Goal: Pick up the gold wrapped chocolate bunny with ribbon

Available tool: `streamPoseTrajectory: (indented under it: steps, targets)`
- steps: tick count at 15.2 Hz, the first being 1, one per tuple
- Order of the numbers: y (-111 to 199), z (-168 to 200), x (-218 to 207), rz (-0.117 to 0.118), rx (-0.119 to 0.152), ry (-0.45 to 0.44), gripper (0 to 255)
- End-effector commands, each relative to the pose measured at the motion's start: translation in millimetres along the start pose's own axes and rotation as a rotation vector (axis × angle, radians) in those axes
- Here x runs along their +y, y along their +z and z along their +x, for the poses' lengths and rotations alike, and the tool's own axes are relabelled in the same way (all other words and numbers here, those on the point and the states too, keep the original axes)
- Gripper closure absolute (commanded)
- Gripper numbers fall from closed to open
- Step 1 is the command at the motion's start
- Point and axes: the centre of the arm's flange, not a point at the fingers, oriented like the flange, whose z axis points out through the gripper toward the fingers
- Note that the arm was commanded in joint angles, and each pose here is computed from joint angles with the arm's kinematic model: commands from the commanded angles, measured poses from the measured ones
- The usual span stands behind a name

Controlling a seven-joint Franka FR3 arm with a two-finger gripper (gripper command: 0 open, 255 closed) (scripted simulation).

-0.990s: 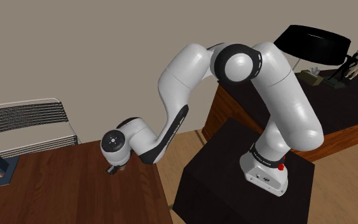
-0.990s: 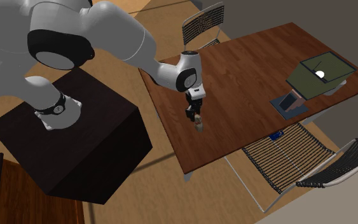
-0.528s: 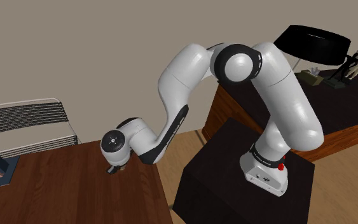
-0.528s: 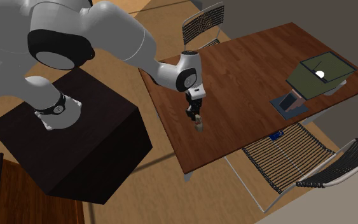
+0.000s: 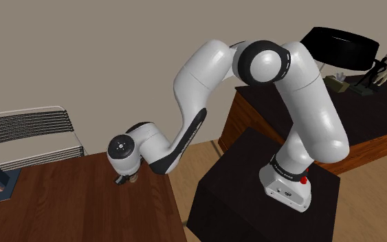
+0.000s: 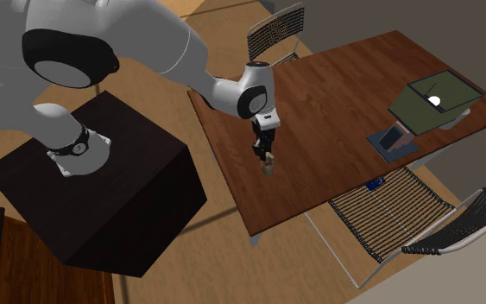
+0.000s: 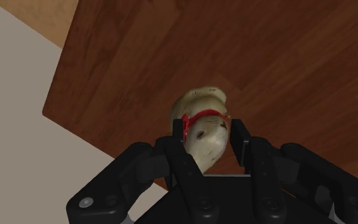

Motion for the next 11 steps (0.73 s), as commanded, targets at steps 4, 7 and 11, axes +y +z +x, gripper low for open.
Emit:
streamPoseTrajectory:
  steps: [4, 7, 11]
  targets:
    - [-25, 8, 5, 0.000, 0.000, 0.000, 255]
    - [-40, 12, 8, 0.000, 0.000, 0.000, 255]
    - [-51, 15, 11, 0.000, 0.000, 0.000, 255]
